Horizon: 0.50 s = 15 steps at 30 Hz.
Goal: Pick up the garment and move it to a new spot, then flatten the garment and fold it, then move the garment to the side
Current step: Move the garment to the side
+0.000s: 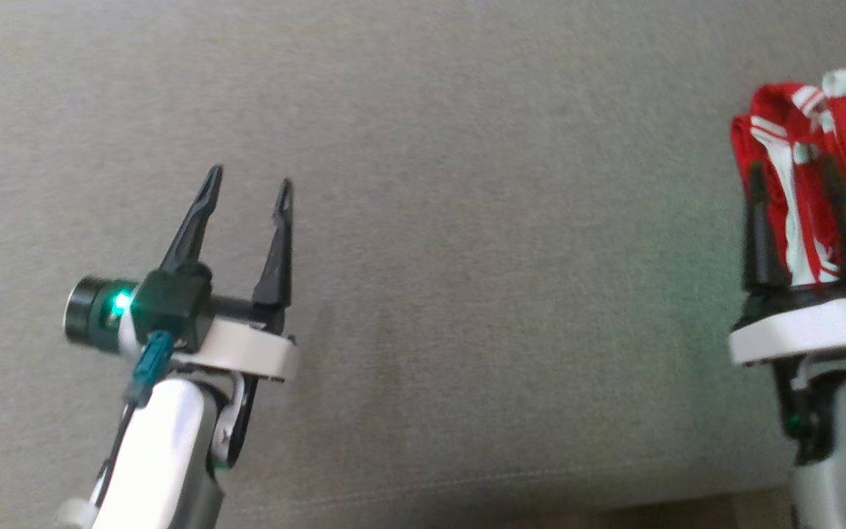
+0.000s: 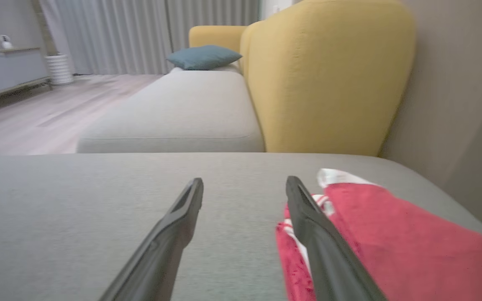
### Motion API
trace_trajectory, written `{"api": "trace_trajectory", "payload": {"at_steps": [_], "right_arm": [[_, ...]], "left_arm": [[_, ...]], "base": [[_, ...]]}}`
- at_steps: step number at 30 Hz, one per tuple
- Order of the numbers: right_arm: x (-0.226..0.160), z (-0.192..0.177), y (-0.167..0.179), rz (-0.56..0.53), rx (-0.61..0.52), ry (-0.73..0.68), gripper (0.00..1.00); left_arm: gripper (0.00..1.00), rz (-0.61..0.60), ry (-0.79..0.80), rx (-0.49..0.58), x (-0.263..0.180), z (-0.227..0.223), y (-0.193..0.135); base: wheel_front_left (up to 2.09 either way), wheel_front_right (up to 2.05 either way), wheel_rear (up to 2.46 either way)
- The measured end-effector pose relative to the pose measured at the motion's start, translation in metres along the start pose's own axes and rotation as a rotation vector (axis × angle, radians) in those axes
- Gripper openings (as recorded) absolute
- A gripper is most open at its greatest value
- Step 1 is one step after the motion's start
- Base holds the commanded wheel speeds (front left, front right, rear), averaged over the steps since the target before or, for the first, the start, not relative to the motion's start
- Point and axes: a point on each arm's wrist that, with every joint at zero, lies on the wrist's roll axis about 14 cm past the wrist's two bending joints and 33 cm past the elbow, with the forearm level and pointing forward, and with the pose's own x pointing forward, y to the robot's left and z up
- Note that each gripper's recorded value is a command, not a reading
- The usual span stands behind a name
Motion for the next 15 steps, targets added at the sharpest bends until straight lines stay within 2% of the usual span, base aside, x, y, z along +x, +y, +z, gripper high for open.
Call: {"api": "trace_trajectory", "payload": {"at_steps": [6, 15], "right_arm": [[-0.005, 0.011, 0.05, 0.128, 0.06, -0.032, 1.0], [-0.039, 0.008, 0.063, 0.152, 0.107, -0.019, 1.0]], "left_arm": [[1.0, 0.137, 0.026, 0.012, -0.039, 0.005, 0.034], [1.0, 0.221, 0.04, 0.027, -0.091, 0.014, 0.053]], "base": [[0.0, 0.0, 0.0], [0.0, 0.0, 0.0]]}}
